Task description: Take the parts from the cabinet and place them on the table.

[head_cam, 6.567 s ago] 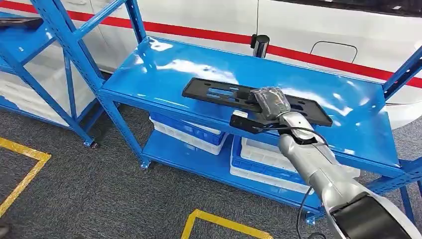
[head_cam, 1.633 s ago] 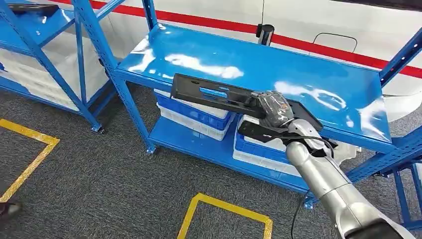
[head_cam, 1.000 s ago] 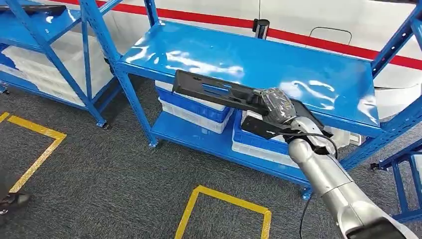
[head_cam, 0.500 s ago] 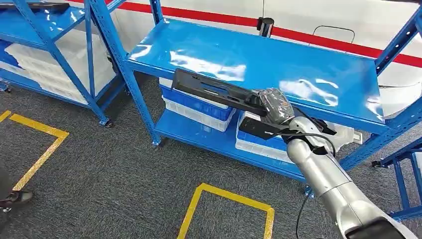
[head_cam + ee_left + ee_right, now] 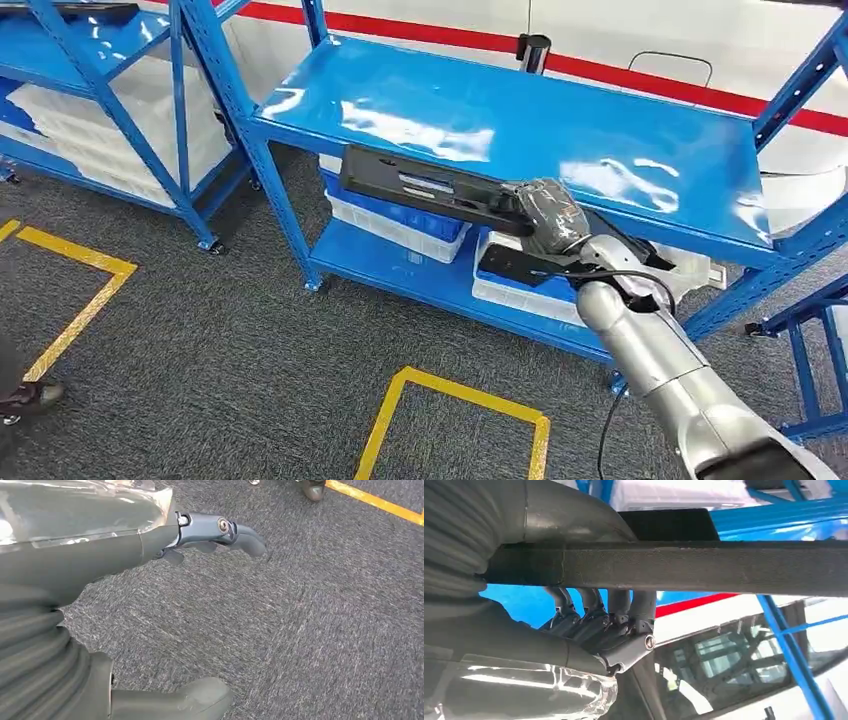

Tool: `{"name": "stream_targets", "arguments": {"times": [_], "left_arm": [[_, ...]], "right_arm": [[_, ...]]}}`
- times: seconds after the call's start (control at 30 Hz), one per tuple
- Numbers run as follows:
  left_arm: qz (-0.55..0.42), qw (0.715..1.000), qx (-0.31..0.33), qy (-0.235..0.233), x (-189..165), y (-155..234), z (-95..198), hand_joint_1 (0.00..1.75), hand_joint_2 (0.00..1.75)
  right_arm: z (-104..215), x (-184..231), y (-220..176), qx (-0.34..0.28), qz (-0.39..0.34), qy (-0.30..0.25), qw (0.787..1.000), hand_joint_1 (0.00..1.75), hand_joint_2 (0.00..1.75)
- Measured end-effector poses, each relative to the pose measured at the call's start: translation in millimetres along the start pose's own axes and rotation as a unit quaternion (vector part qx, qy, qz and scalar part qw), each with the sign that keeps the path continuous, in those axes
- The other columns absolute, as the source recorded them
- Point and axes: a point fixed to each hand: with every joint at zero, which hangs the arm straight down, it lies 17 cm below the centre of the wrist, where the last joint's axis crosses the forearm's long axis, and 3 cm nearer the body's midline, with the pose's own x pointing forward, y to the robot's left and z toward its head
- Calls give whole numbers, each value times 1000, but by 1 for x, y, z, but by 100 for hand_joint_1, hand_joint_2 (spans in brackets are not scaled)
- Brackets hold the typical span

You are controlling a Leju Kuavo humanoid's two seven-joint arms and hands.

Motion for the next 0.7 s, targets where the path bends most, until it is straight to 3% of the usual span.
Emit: {"name": "stream_targets", "arguments": {"times": [0.7], "left_arm": [[-1,1000,0,2,-2,0,1,0,175]], "right_arm": [[7,1,0,9,2,-7,1000,147,175]]}}
